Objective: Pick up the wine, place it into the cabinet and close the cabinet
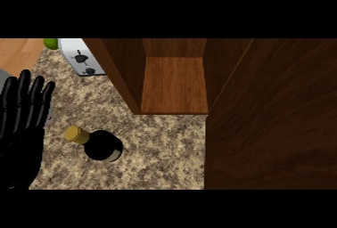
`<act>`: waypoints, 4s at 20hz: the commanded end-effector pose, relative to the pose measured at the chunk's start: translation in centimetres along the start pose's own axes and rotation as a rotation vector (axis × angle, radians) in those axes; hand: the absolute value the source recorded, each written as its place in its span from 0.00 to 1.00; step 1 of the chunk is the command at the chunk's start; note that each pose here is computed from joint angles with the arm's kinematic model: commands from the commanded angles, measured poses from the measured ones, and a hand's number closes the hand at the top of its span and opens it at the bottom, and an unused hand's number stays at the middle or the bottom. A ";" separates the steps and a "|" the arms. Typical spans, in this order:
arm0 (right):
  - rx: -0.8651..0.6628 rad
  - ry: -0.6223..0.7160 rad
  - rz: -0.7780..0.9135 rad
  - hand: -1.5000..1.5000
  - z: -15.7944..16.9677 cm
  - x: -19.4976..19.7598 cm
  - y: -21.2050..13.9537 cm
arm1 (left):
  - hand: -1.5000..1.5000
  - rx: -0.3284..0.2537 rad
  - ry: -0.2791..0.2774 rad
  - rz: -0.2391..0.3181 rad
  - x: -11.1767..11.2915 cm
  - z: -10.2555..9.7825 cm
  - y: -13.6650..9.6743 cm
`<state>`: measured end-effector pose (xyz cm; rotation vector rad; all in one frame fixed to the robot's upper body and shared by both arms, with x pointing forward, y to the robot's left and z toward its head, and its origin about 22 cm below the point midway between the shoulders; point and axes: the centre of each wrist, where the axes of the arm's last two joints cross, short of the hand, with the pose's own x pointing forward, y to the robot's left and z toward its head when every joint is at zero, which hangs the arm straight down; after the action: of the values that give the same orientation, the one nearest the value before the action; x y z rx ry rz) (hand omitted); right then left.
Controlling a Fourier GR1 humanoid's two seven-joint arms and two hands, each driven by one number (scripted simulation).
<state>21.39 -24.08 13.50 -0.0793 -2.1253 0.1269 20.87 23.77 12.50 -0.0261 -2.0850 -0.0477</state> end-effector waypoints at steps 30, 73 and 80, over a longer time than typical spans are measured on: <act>0.293 0.136 -0.249 0.00 7.6 12.1 2.3 | 0.00 -0.592 0.331 0.367 11.5 1.6 -9.3; 0.335 0.137 -0.245 0.00 7.1 13.7 2.1 | 0.00 -0.320 0.337 0.126 9.5 -3.3 2.0; 0.315 0.120 -0.253 0.00 6.8 13.7 2.0 | 0.00 -0.320 0.391 0.124 6.2 -1.5 5.1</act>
<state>12.32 -19.57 17.74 0.3120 -1.8628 0.3077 19.67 27.13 20.39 -0.2990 -1.6760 -0.2907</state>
